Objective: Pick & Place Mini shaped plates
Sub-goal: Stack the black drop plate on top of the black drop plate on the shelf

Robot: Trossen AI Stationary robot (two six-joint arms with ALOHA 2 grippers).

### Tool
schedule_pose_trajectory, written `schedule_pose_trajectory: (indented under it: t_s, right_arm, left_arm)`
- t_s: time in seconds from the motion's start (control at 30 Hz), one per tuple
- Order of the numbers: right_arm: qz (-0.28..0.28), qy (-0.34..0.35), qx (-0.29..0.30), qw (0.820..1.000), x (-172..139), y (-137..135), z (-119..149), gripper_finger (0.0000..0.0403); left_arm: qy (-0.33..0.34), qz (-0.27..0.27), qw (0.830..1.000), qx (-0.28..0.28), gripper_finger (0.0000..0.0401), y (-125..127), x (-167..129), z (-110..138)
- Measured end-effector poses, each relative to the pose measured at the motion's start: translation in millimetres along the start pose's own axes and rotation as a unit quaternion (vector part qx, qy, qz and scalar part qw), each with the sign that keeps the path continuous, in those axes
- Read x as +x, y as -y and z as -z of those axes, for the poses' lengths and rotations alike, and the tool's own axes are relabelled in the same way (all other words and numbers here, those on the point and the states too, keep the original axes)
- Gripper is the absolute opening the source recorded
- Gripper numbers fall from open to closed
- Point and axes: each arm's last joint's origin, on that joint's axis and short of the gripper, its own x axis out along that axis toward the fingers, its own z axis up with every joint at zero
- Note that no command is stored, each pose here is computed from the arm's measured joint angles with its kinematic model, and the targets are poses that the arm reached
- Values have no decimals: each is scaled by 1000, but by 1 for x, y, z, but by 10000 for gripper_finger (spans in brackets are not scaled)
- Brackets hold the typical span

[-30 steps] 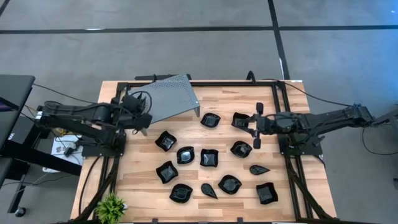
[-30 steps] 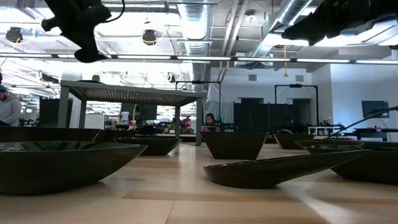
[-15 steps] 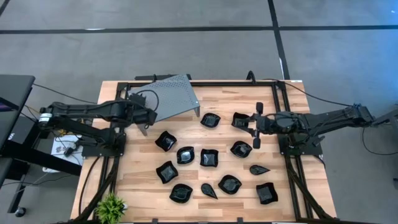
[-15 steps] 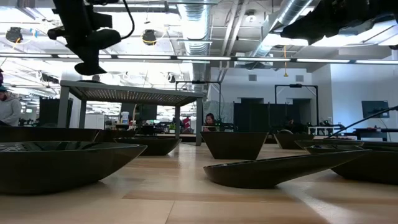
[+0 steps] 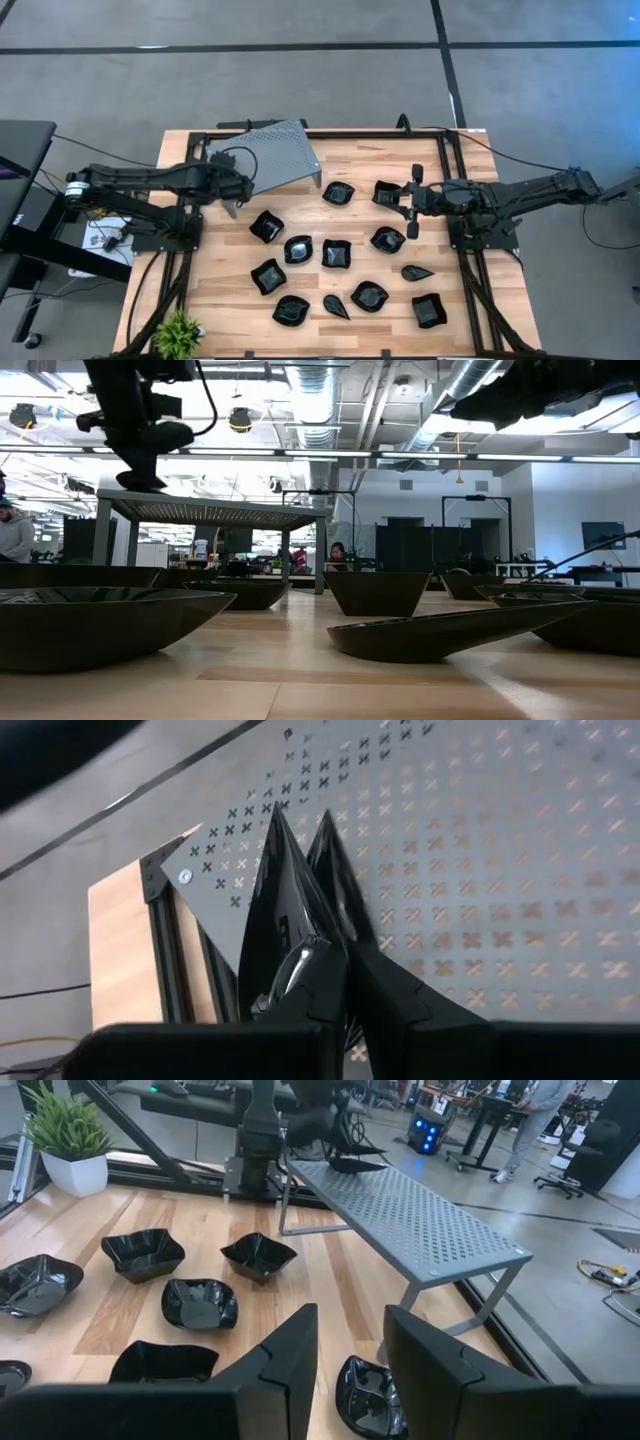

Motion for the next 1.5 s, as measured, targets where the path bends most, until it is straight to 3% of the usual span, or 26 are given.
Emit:
schedule_pose_trajectory:
  t_s: [0.37, 0.6, 0.7, 0.77, 0.87, 0.97, 1.07, 1.17, 1.23, 1.37, 1.5]
  right_arm:
    - [1, 3, -11, 1000, 0, 0, -1, 113]
    - [6, 29, -12, 999, 0, 1, -6, 113]
    - [7, 35, -14, 999, 0, 1, -7, 113]
    - [7, 36, -13, 999, 0, 1, -7, 113]
    - [7, 35, -14, 999, 1, 1, -7, 113]
    - [6, 28, -16, 999, 4, 0, -6, 113]
    - [3, 16, -8, 1000, 9, -2, -3, 113]
    - [-21, 16, 7, 1000, 17, -7, -2, 113]
    - [-56, 22, 20, 998, 22, -10, -3, 113]
    - [-131, 20, 36, 991, 34, -20, -11, 113]
    - [-148, 11, 27, 989, 45, -30, -21, 113]
  left_arm:
    - [33, -10, 999, -10, 86, 4, 5, 1]
    - [51, 10, 999, -10, 97, 9, 5, -3]
    - [69, 42, 997, -15, 97, 16, 2, -7]
    - [85, 96, 992, -24, 97, 26, -3, -12]
    - [118, 218, 969, -14, 97, 46, -19, -19]
    - [171, 339, 925, 9, 97, 65, -43, -21]
    - [222, 418, 880, 33, 96, 78, -64, -11]
    - [251, 466, 848, 42, 96, 87, -78, 5]
    - [254, 485, 835, 53, 96, 93, -82, 17]
    - [249, 504, 823, 86, 96, 114, -82, 41]
    - [244, 520, 808, 132, 96, 144, -77, 61]
